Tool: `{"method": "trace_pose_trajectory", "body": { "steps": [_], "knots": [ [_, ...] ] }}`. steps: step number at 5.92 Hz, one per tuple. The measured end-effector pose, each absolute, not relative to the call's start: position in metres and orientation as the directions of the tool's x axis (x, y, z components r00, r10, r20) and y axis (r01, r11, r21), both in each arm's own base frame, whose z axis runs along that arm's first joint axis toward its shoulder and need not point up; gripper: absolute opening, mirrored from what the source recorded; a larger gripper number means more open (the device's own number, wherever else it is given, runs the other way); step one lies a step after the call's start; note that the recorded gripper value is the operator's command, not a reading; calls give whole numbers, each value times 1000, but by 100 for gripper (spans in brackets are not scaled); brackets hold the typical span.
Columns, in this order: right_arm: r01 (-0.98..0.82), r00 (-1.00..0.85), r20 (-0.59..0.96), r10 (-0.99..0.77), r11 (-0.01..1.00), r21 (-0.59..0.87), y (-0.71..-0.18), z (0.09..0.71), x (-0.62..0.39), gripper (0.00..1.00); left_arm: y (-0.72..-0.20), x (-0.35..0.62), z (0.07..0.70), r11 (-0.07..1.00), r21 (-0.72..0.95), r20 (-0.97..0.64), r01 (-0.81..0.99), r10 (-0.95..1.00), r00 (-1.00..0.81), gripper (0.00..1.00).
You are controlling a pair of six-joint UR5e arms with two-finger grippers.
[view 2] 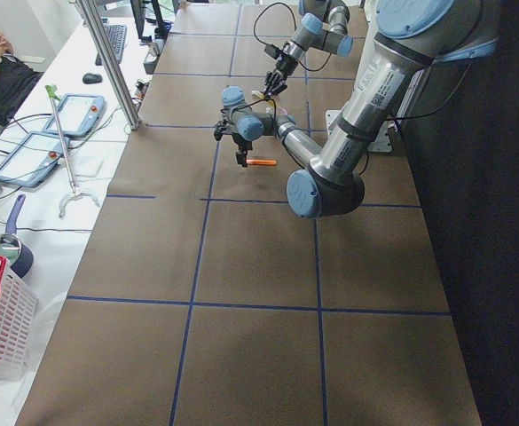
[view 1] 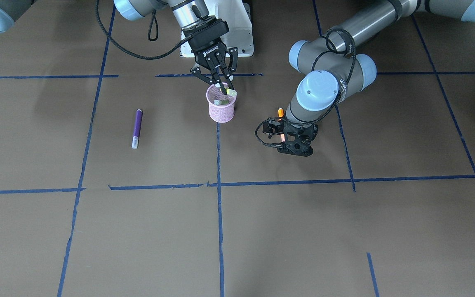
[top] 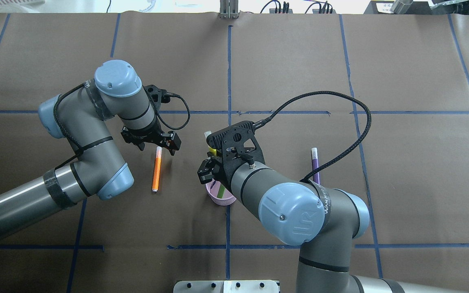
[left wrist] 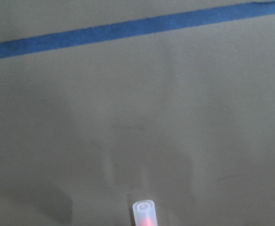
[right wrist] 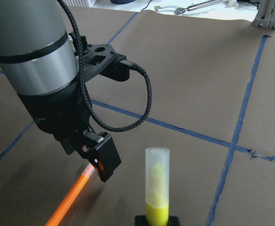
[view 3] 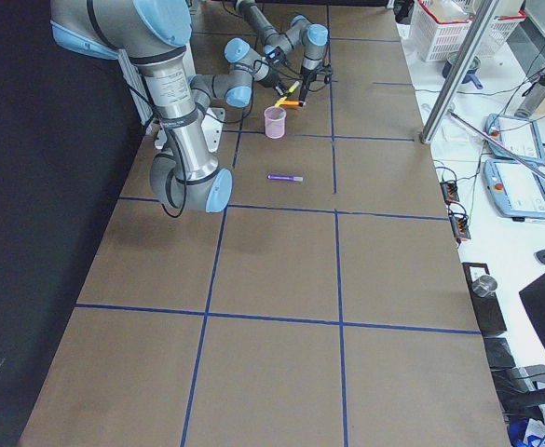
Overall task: Collect pens into pen holder
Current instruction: 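Lower the yellow highlighter into the cup and open the right gripper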
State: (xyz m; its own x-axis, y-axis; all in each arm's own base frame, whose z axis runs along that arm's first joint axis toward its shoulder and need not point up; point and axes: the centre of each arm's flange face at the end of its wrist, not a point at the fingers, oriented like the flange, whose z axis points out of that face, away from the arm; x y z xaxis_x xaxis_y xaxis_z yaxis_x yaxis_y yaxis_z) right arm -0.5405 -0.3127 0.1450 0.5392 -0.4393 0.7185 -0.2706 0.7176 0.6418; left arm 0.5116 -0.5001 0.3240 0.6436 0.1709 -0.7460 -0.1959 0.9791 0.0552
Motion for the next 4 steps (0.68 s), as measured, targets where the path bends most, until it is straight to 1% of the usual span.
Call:
{"method": "trace_pose_trajectory", "body": {
  "steps": [2,3,4],
  "knots": [
    [-264,558,712,-427,722,640,-312,155,-553,2,-500,512,324,979,55,-746,-196,171,644,100],
    [-266,561,711,-423,721,639,-309,156,-556,43,-500,512,324,979,55,-746,-196,171,644,100],
    [-270,559,716,-418,725,634,-307,156,-557,99,-500,512,324,979,55,-746,-196,171,644,100]
  ]
}}
